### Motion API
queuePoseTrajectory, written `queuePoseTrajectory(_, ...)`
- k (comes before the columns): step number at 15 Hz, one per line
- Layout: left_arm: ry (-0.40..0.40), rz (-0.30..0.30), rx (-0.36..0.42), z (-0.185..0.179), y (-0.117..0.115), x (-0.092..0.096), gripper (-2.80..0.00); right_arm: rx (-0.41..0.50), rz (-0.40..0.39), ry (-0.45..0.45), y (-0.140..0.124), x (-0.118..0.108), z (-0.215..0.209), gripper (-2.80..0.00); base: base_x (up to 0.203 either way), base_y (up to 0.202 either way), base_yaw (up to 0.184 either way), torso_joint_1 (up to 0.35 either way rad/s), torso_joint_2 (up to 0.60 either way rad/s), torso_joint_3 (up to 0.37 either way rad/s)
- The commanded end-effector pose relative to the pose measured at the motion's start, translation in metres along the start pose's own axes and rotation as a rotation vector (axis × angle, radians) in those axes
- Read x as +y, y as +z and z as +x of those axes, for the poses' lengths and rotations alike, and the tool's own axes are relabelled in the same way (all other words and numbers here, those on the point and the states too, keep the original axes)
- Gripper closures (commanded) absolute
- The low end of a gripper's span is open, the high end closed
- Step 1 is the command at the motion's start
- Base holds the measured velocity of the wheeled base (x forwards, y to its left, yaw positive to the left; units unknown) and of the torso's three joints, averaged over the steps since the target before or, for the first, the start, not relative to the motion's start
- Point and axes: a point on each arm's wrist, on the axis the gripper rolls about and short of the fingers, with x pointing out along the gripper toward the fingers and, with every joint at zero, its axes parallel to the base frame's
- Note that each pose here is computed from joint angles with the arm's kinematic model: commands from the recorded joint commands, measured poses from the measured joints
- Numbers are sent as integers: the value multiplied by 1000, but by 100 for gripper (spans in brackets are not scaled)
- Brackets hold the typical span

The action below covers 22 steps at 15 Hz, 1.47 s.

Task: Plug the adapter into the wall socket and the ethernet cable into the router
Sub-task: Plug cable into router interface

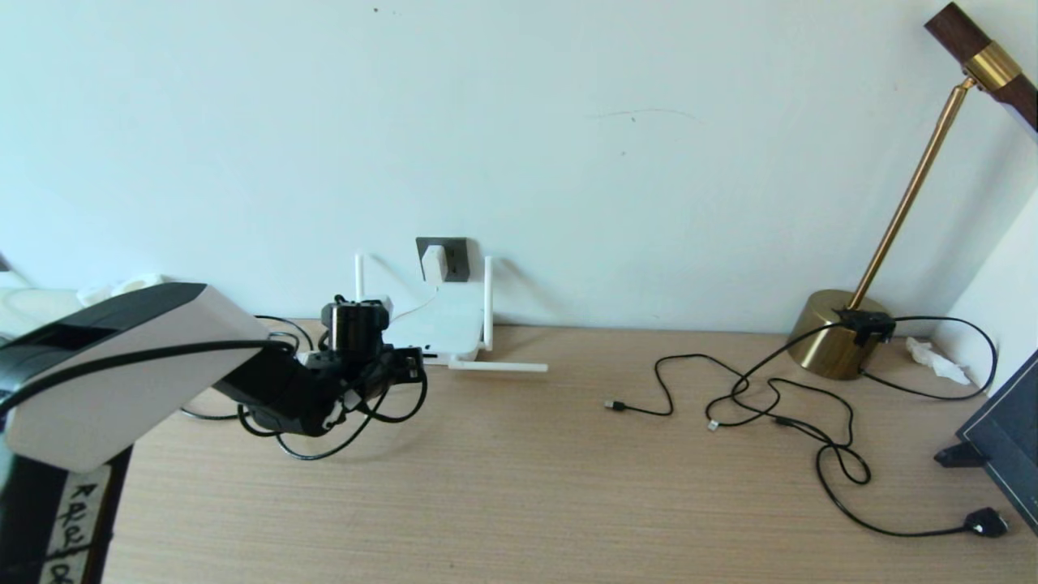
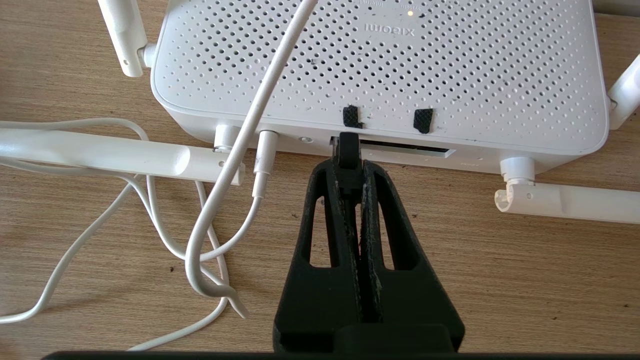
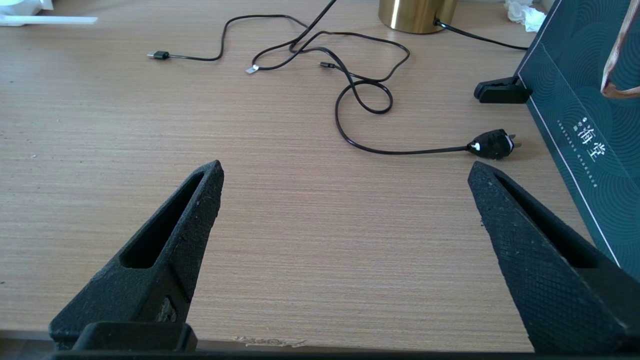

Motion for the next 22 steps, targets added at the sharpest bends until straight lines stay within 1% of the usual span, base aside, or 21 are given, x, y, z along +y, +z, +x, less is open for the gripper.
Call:
queuePoseTrajectory(1, 4, 5, 11, 4, -5, 1, 0, 1, 0, 0, 0, 0, 0, -280, 0, 0, 0, 0, 0, 0)
queuePoseTrajectory(13, 8, 7, 28, 7, -13, 2, 0, 1, 0, 0, 0, 0, 0, -280, 0, 0, 0, 0, 0, 0)
queuePoseTrajectory(22, 8, 5, 14, 7, -9, 1, 0, 1, 0, 0, 0, 0, 0, -280, 0, 0, 0, 0, 0, 0)
